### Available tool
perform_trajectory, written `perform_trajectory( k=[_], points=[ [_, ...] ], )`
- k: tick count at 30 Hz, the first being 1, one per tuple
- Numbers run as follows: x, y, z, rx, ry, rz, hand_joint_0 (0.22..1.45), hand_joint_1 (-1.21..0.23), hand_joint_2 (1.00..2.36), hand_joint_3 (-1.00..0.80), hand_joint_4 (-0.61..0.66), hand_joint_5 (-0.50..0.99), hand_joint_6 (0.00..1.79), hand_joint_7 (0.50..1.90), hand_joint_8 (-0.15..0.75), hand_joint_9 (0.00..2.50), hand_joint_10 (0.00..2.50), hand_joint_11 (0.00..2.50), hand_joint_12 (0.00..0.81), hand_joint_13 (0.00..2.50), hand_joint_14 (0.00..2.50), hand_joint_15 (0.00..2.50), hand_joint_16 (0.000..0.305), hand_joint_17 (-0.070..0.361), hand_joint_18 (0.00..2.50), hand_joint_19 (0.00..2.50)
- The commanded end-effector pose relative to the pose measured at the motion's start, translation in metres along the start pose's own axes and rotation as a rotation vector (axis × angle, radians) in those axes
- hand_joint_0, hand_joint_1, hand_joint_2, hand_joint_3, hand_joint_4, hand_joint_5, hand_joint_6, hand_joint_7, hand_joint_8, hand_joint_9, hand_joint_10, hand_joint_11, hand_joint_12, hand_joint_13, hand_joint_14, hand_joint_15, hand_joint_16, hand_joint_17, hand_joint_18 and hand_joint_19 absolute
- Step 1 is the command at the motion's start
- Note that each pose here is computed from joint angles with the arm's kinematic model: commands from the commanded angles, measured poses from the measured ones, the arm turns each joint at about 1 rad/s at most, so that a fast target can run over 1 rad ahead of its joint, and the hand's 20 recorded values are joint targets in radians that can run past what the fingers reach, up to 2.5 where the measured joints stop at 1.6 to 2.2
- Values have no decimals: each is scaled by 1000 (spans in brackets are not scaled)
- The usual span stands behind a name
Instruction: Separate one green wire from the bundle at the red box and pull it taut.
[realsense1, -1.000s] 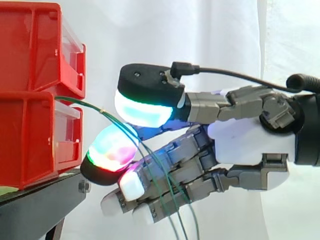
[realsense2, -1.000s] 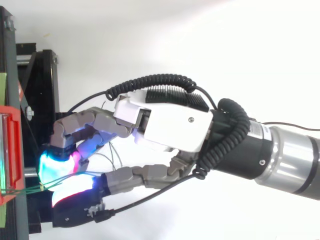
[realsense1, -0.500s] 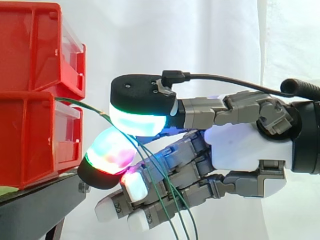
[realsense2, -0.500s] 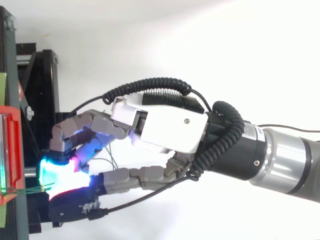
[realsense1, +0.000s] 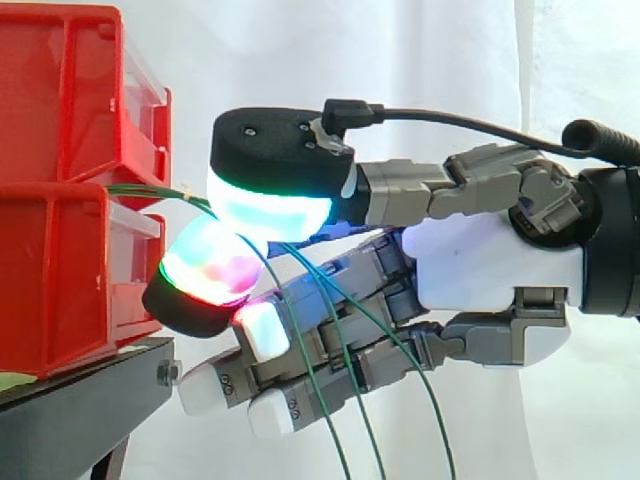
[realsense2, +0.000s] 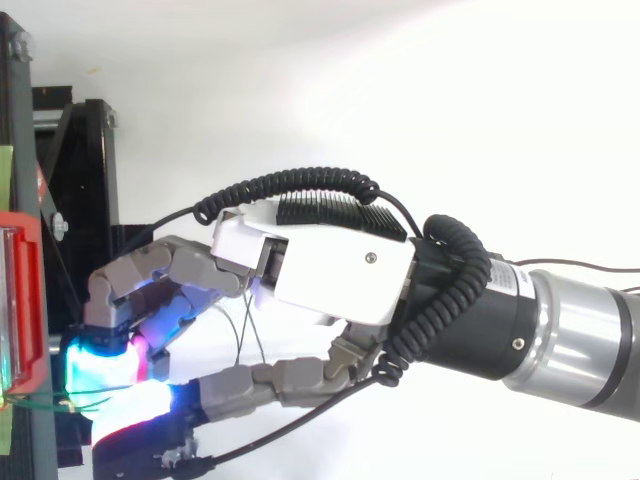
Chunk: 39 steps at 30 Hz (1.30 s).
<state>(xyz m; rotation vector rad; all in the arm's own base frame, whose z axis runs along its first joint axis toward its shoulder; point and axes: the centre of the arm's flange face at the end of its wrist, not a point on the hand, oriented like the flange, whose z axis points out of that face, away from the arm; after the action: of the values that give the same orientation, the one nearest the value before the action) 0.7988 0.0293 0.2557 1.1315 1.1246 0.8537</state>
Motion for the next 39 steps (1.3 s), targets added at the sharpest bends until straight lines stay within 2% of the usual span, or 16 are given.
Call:
perform_trajectory(
  k=[1, 7, 14, 23, 26, 27, 30, 32, 34, 39],
  points=[
    [0, -1, 0, 9, 3, 14, 677, -814, 1014, -315, 107, -194, 929, 1033, 332, 1017, 15, 865, 314, 743, 9, 245, 45, 100, 775, 294],
    [-1, 0, -1, 18, 2, 34, 705, -835, 1013, -346, 72, -190, 935, 1080, 336, 1047, 16, 887, 309, 756, 9, 242, 44, 98, 793, 298],
    [-1, -1, -1, 18, 0, 39, 721, -837, 1002, -476, 103, -185, 935, 1043, 332, 1066, 16, 889, 310, 771, 9, 256, 43, 97, 804, 302],
    [-2, -1, -1, 17, 3, 56, 575, -790, 1000, -500, 182, -173, 921, 1048, 335, 1093, 15, 882, 312, 794, 10, 269, 43, 98, 816, 331],
    [-2, -2, -2, 25, 6, 67, 533, -691, 1000, -500, 193, -171, 914, 1031, 341, 1103, 16, 873, 321, 802, 9, 271, 45, 102, 833, 338],
    [-2, -1, -2, 26, 6, 69, 532, -623, 1000, -500, 194, -170, 908, 1036, 341, 1104, 12, 874, 321, 805, 11, 280, 46, 102, 835, 352],
    [-4, -2, -3, 41, 8, 81, 557, -538, 1000, -500, 188, -171, 898, 1045, 335, 1101, 16, 861, 316, 803, 10, 281, 45, 100, 827, 367],
    [-4, -3, -4, 50, 11, 82, 594, -534, 1000, -500, 182, -171, 894, 1065, 330, 1098, 15, 853, 310, 798, 12, 284, 44, 98, 818, 377],
    [-4, -3, -5, 55, 12, 85, 612, -586, 1007, -418, 176, -173, 894, 1108, 330, 1062, 16, 835, 313, 792, 10, 284, 43, 98, 816, 383],
    [-5, -3, -5, 63, 13, 91, 618, -675, 1013, -325, 186, -185, 908, 1087, 330, 1017, 16, 840, 318, 789, 11, 293, 45, 101, 815, 383]
  ],
)
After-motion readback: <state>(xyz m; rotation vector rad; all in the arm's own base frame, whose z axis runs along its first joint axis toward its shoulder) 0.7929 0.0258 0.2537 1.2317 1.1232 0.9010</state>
